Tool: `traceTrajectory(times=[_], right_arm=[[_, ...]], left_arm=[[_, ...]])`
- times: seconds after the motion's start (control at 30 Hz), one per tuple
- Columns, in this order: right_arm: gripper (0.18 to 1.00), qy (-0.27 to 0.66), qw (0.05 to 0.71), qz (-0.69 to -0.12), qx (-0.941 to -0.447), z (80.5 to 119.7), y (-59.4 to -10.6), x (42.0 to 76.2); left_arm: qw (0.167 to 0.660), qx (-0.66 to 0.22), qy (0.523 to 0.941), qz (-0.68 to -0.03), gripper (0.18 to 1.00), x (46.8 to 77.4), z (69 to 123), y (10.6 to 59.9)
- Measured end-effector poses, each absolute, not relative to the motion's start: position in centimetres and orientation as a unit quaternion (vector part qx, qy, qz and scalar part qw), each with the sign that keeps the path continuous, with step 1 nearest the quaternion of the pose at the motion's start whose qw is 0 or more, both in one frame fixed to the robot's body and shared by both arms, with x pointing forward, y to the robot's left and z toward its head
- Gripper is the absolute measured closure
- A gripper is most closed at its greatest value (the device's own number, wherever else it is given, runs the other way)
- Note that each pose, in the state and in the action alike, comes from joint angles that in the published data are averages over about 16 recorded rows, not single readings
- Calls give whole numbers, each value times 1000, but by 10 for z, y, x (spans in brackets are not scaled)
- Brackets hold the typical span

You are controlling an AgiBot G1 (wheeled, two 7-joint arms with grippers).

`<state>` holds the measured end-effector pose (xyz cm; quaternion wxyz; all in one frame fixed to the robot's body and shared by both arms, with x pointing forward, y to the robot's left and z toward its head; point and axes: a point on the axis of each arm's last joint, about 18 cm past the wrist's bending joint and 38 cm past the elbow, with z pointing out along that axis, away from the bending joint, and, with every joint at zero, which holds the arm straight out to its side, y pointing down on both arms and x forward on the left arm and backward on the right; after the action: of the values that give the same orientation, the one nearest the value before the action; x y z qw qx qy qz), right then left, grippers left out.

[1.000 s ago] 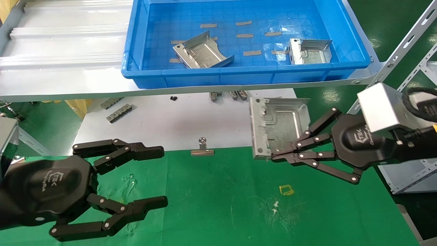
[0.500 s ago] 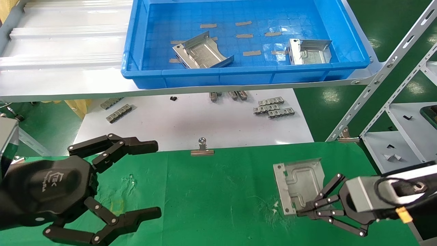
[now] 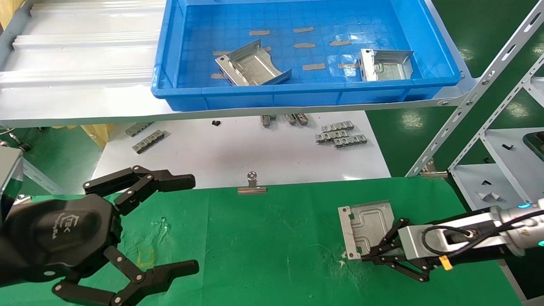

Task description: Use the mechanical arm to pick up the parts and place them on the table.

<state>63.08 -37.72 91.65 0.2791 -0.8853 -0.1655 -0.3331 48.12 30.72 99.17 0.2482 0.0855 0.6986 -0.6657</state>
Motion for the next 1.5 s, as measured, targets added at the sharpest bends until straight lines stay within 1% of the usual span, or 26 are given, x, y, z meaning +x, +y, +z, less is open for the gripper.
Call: traceTrajectory(times=[0.23,0.47,0.67,0.87,1.07,1.33,1.5], right_arm=[[987,-147,271,-353,-884,907,-375,648],[981,-143,275,-350,-884,903,-371,651],[957,-146,286,-343,-883,905,-368,648],[902,-144,313,-346,-872,920,-363,644],[813,-99,381,-348,-851,948,-354,640],[625,-16,498,-327,-803,987,-343,633],[508,12,537,-311,-784,999,-340,630]], left_arm=[[248,86,699,-666,184,481,992,307],[248,86,699,-666,184,481,992,307],[248,86,699,-666,184,481,992,307],[248,86,699,-666,184,481,992,307],[248,86,699,-666,184,481,992,307],[248,85,699,-666,184,481,992,307],[248,85,699,-666,184,481,992,307]])
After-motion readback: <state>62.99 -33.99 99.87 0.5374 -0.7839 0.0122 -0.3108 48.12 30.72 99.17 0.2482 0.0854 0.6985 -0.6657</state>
